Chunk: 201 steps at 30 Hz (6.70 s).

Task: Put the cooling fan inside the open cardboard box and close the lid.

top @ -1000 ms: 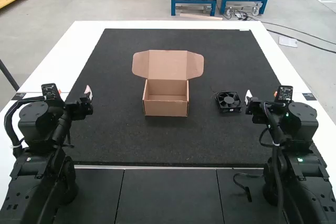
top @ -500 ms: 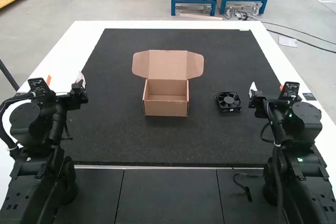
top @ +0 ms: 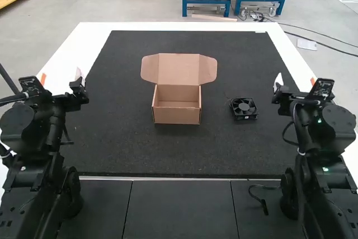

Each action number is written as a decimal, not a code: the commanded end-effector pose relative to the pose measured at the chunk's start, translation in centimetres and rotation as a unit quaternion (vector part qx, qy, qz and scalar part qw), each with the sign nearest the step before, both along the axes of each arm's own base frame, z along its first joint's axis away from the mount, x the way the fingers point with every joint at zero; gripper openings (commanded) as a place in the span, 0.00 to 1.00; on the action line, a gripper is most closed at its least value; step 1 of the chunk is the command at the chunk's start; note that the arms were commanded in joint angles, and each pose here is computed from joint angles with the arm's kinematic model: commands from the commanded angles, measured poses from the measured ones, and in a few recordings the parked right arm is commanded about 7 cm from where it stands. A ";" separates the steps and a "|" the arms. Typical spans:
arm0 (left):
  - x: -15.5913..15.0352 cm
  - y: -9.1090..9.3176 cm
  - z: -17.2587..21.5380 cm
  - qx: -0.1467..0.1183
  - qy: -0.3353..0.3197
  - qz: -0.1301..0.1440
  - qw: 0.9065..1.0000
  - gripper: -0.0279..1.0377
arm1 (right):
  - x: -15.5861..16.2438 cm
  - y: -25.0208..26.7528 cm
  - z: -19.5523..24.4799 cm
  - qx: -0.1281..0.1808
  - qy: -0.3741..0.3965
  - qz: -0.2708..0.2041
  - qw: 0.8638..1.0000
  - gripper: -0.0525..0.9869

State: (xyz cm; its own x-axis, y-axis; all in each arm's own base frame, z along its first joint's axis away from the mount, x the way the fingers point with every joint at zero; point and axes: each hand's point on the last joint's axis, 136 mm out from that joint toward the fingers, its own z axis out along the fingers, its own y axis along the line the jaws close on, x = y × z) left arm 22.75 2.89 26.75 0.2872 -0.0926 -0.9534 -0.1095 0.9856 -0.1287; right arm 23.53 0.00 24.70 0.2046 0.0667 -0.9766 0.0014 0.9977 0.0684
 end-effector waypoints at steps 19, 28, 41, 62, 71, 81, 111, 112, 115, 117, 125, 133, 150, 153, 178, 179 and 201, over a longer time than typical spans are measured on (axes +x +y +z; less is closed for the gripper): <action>1.4 2.1 17.3 -0.013 -0.001 0.056 0.998 0.93 | 2.5 -0.1 17.5 0.067 0.007 0.006 0.998 0.93; 7.2 1.0 13.6 -0.001 0.150 0.005 0.989 0.94 | 5.8 0.9 16.1 0.120 0.154 0.021 0.980 0.92; 13.5 -4.0 4.1 0.102 0.343 -0.118 0.926 0.93 | 15.2 2.5 7.3 0.083 0.371 0.022 0.925 0.92; 9.1 -13.7 -0.6 0.091 0.402 -0.279 0.868 0.93 | 17.3 1.8 -13.0 -0.034 0.647 0.050 0.760 0.92; 9.1 -14.7 0.0 0.078 0.388 -0.288 0.872 0.93 | 17.1 1.0 -16.2 -0.130 0.677 0.059 0.722 0.92; 9.4 -14.7 1.0 0.073 0.378 -0.285 0.878 0.93 | 16.6 -0.1 -18.7 -0.142 0.723 0.058 0.674 0.91; 10.3 -13.5 2.4 0.061 0.366 -0.264 0.890 0.93 | 13.6 1.3 -21.6 -0.088 0.770 0.068 0.628 0.90; 10.3 -13.5 2.4 0.061 0.366 -0.264 0.890 0.93 | 13.7 1.3 -21.6 -0.089 0.768 0.066 0.631 0.90; 10.3 -13.4 2.4 0.061 0.366 -0.264 0.890 0.93 | 14.1 1.0 -21.8 -0.091 0.765 0.057 0.635 0.90; 10.3 -13.5 2.4 0.061 0.366 -0.264 0.890 0.93 | 14.2 0.9 -21.9 -0.093 0.763 0.054 0.637 0.90; 10.3 -13.4 2.4 0.061 0.366 -0.264 0.890 0.93 | 14.3 0.4 -22.5 -0.103 0.767 0.041 0.632 0.90; 10.3 -13.5 2.6 0.061 0.364 -0.264 0.891 0.93 | 14.3 0.1 -23.2 -0.107 0.771 0.036 0.627 0.91; 10.5 -12.2 2.8 0.055 0.366 -0.248 0.895 0.93 | 13.8 0.1 -24.8 -0.106 0.785 0.037 0.610 0.91; 10.5 -12.0 2.9 0.054 0.365 -0.245 0.896 0.93 | 13.8 0.1 -25.2 -0.106 0.787 0.038 0.607 0.91; 10.5 -11.9 3.5 0.055 0.362 -0.245 0.898 0.93 | 13.5 2.5 -26.7 -0.046 0.789 0.050 0.611 0.04; 10.5 -11.9 3.5 0.055 0.362 -0.244 0.898 0.93 | 13.6 2.6 -26.6 -0.038 0.787 0.052 0.614 0.04; 11.0 -10.4 3.1 0.064 0.363 -0.225 0.902 0.93 | 12.9 6.3 -8.2 0.052 0.665 0.124 0.734 0.03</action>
State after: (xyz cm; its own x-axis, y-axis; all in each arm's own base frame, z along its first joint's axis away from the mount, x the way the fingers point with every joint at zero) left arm 33.47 -7.76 27.93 -0.5040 0.0708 -0.8608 0.2902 0.9526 -0.0916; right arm 36.29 4.78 13.04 -0.9767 0.0202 -0.2139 -0.0194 0.9832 0.1815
